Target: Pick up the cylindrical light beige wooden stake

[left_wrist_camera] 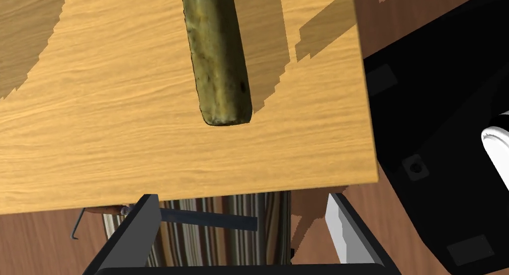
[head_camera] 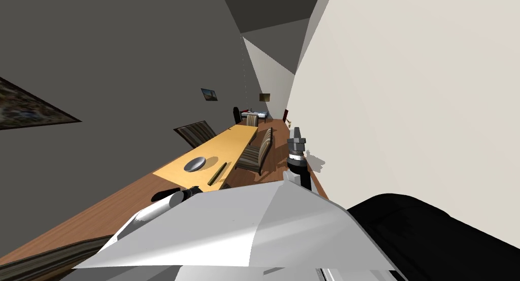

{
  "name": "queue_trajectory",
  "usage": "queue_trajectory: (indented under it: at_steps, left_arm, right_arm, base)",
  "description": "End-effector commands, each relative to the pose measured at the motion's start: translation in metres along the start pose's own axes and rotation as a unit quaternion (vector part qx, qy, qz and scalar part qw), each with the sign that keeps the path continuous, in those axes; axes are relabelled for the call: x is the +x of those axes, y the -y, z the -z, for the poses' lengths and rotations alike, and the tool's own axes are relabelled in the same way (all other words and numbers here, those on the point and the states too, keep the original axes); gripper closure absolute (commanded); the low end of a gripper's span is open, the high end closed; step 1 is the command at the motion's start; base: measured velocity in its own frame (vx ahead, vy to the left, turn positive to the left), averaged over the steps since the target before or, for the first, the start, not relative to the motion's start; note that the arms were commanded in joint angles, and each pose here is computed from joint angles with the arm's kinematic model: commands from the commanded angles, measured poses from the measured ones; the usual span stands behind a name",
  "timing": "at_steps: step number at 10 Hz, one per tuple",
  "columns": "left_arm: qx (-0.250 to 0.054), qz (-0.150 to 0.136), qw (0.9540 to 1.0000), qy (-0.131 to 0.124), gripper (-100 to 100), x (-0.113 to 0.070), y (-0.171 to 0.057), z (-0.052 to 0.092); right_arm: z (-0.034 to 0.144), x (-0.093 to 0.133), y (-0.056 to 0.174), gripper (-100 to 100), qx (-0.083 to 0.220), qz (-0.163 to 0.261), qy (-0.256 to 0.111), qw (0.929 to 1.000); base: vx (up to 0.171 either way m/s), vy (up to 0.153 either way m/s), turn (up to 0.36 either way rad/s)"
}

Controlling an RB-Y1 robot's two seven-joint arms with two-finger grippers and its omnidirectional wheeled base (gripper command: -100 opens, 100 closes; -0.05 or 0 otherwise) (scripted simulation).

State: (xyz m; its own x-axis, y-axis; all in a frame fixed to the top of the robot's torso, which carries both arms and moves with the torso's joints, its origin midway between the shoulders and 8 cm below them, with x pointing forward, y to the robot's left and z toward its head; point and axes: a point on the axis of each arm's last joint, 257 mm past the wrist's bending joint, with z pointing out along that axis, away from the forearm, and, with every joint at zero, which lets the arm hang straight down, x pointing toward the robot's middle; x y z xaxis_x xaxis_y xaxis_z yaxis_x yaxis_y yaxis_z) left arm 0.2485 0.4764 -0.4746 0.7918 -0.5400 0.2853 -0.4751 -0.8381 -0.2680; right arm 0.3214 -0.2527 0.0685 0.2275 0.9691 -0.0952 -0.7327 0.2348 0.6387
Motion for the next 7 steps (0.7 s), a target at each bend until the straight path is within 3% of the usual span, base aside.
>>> queue_trajectory:
  at_steps: [1,2,4,7]
  left_arm:
    - [-0.026,0.031,0.9989,0.024,-100,-0.019,-0.01,-0.005]
    - [-0.031,0.031,0.9987,0.027,-100,-0.02,-0.013,-0.005]
    - [-0.059,0.066,0.9946,0.055,-100,-0.04,-0.024,-0.007]
    - [-0.097,0.109,0.9851,0.091,-100,-0.062,-0.042,-0.008]
  right_arm:
    - [0.0,0.0,0.0,0,0.0,0.0,0.0,1.0]
    - [0.0,0.0,0.0,0,0.0,0.0,0.0,1.0]
    - [0.0,0.0,0.0,0,0.0,0.0,0.0,1.0]
    - [0.0,0.0,0.0,0,0.0,0.0,0.0,1.0]
  base:
    - [0.238,-0.032,-0.059]
    - [0.191,-0.017,-0.016]
    - [0.172,-0.008,-0.044]
    - [0.23,-0.013,-0.058]
